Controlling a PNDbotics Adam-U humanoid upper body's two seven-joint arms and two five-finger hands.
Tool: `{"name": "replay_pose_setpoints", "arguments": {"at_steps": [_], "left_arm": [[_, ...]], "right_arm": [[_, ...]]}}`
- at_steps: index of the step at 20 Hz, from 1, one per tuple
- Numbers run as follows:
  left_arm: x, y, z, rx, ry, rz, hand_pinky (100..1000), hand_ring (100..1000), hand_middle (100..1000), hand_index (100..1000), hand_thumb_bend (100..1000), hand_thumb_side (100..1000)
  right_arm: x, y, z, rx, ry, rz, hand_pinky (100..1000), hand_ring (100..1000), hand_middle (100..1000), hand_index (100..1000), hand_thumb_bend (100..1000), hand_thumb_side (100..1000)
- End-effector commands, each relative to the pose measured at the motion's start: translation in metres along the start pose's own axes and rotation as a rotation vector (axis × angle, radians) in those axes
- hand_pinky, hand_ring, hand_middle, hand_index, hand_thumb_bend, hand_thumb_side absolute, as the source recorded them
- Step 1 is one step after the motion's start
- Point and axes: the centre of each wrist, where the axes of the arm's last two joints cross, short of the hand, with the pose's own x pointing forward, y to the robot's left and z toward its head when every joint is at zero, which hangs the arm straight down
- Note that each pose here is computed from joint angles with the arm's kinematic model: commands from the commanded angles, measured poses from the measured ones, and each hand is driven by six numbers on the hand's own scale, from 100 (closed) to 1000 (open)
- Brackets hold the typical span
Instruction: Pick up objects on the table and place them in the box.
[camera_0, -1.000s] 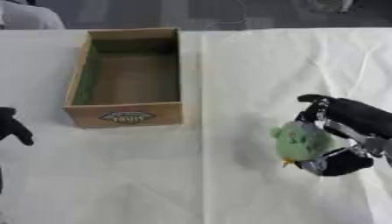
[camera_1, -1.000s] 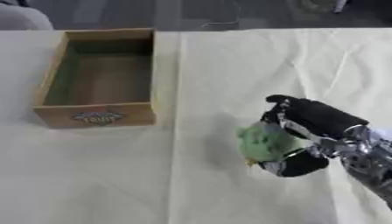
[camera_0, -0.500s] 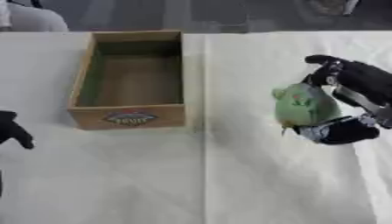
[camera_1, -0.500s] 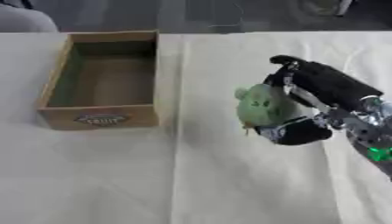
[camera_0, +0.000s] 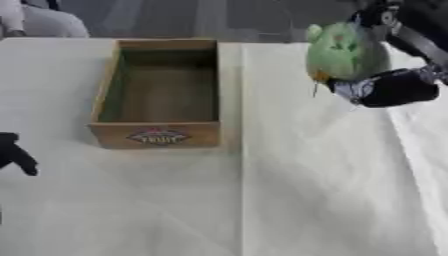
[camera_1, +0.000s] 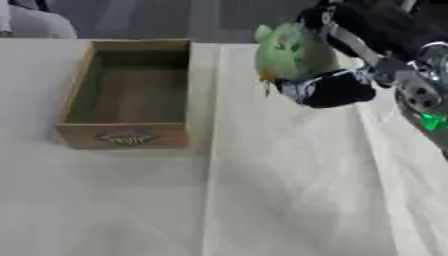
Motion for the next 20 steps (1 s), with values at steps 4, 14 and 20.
{"name": "replay_pose_setpoints", "arguments": {"at_steps": [4, 14, 20], "left_arm": [[0.005, 0.001, -0.003, -0.018, -0.024, 0.002, 312, 397, 402, 616, 100, 978], [0.005, -0.002, -0.002, -0.030, -0.022, 0.013, 311, 396, 401, 616, 100, 977], [0.006, -0.005, -0.004, -0.039, -0.032, 0.024, 311, 395, 400, 616, 100, 977]], "right_arm": [[0.021, -0.030, -0.016, -0.068, 0.002, -0.029, 852, 992, 309, 571, 100, 478], [0.036, -0.024, -0.095, -0.065, 0.029, -0.126, 859, 1000, 295, 555, 100, 459], [0.039, -0.002, -0.138, -0.079, 0.095, -0.152, 857, 1000, 294, 552, 100, 462]]}}
